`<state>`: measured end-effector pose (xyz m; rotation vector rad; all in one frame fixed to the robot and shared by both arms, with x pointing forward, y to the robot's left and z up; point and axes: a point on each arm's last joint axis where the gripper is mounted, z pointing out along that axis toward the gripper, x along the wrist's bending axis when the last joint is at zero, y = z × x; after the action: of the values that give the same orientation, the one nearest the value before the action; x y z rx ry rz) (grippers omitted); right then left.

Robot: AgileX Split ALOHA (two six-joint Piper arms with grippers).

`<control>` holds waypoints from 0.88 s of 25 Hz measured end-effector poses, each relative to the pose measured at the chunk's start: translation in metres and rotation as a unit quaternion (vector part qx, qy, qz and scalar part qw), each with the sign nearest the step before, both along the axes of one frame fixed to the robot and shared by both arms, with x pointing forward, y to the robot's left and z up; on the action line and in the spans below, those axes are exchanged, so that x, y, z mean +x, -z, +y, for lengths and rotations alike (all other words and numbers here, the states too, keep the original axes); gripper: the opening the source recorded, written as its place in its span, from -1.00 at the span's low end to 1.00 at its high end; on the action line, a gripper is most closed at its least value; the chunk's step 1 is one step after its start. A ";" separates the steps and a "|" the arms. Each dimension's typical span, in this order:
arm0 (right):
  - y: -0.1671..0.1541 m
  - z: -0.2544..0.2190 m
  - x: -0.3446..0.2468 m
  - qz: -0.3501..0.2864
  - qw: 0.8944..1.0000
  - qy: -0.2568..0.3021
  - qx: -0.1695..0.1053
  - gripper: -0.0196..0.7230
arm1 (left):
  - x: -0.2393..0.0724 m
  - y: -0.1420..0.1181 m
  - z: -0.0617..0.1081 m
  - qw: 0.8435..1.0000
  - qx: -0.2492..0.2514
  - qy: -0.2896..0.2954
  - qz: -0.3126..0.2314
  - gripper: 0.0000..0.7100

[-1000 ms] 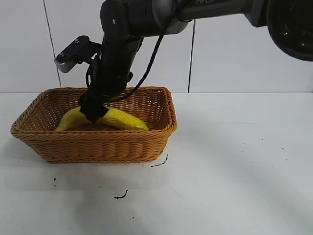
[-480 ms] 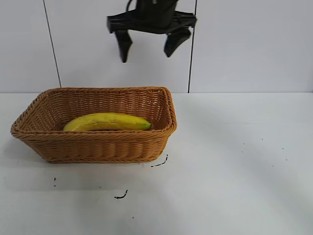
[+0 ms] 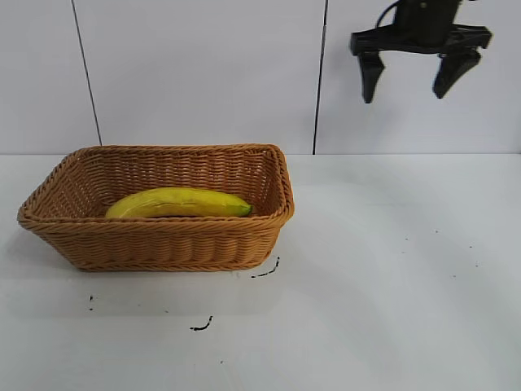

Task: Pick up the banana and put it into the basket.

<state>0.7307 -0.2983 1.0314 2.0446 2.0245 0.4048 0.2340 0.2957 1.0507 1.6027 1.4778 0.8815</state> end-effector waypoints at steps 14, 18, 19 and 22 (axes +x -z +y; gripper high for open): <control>-0.006 0.005 -0.028 0.028 0.999 -0.034 0.019 0.92 | 0.000 0.000 0.000 1.000 0.000 0.000 0.000 0.94; 0.003 0.006 -0.062 0.078 0.996 -0.033 0.025 0.92 | 0.000 0.000 0.000 1.000 0.000 0.000 0.000 0.94; 0.001 0.007 -0.073 0.086 0.995 -0.032 0.029 0.92 | 0.000 0.000 0.000 1.000 0.000 0.000 0.000 0.94; 0.001 0.008 -0.112 0.118 0.992 -0.031 0.035 0.92 | 0.000 0.000 0.000 1.000 0.000 0.000 0.000 0.94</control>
<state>0.6191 -0.2904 1.0302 2.1649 2.2430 0.2581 0.2340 0.2957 1.0507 1.6030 1.4781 0.8825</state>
